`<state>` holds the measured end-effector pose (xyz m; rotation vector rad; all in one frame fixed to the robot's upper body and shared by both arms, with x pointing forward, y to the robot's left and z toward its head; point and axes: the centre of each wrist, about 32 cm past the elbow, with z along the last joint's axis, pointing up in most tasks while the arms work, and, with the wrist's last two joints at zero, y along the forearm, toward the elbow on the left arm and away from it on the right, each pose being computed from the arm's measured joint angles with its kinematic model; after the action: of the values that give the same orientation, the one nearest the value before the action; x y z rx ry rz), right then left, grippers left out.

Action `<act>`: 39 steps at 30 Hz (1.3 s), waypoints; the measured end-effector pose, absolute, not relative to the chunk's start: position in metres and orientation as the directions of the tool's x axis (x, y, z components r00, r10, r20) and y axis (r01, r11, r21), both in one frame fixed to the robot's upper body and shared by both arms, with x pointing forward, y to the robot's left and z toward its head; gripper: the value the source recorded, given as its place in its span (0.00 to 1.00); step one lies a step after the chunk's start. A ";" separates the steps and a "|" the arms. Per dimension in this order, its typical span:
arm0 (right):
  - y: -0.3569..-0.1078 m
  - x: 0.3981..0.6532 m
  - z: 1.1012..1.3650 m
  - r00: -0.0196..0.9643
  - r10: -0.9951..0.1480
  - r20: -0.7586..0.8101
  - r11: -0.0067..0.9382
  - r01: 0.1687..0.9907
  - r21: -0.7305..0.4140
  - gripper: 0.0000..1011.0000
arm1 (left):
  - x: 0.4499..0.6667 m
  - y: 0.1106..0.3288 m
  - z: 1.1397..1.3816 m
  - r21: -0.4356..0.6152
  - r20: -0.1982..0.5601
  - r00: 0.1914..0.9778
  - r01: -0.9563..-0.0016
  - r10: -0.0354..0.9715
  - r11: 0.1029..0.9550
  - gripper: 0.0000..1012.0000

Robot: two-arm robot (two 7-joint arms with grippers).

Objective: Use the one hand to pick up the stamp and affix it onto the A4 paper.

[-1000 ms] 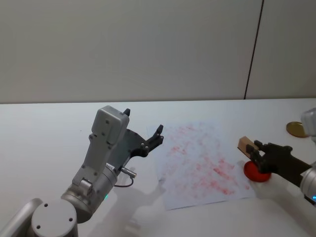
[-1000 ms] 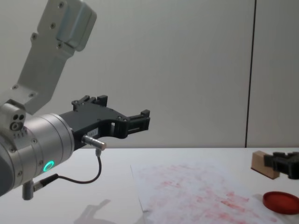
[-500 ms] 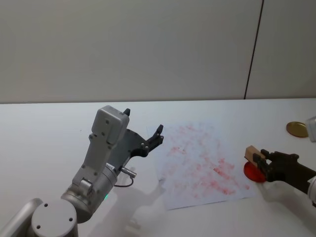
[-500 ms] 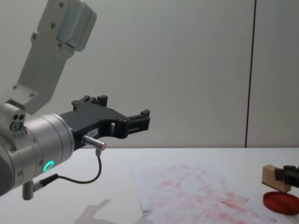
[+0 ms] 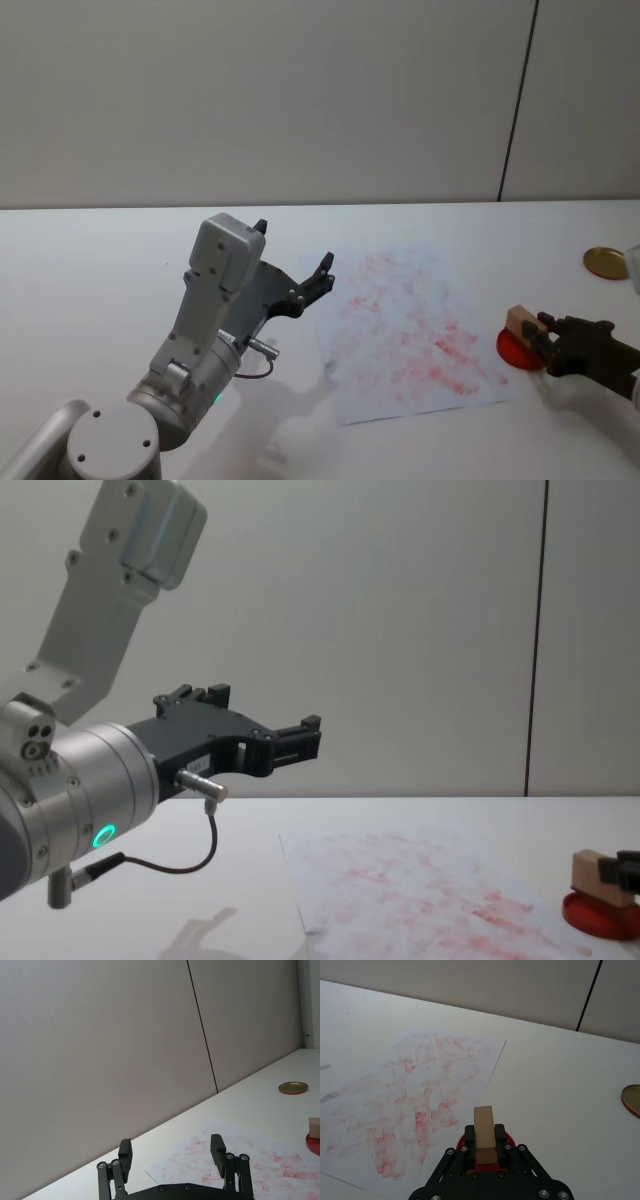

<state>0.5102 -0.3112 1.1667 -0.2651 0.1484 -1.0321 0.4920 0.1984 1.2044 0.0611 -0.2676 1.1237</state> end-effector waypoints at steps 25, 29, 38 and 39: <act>-0.313 0.510 1.165 0.514 -0.858 -0.003 0.489 0.814 -0.312 0.62 | 0.492 0.198 1.204 -0.086 0.242 0.404 -0.897 0.882 0.434 0.98; -0.313 0.510 1.166 0.511 -0.860 0.001 0.487 0.820 -0.300 0.75 | 0.492 0.198 1.204 -0.086 0.242 0.404 -0.897 0.882 0.434 0.98; -0.311 0.510 1.175 0.511 -0.859 0.025 0.492 0.839 -0.234 0.97 | 0.492 0.198 1.204 -0.086 0.242 0.404 -0.897 0.882 0.434 0.98; -0.310 0.510 1.177 0.512 -0.859 0.031 0.494 0.842 -0.219 0.99 | 0.492 0.198 1.204 -0.086 0.242 0.404 -0.897 0.882 0.434 0.98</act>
<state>0.5104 -0.3098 1.1774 -0.2166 0.0864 -1.0322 0.4920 0.1984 1.2044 0.0611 -0.2676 1.1237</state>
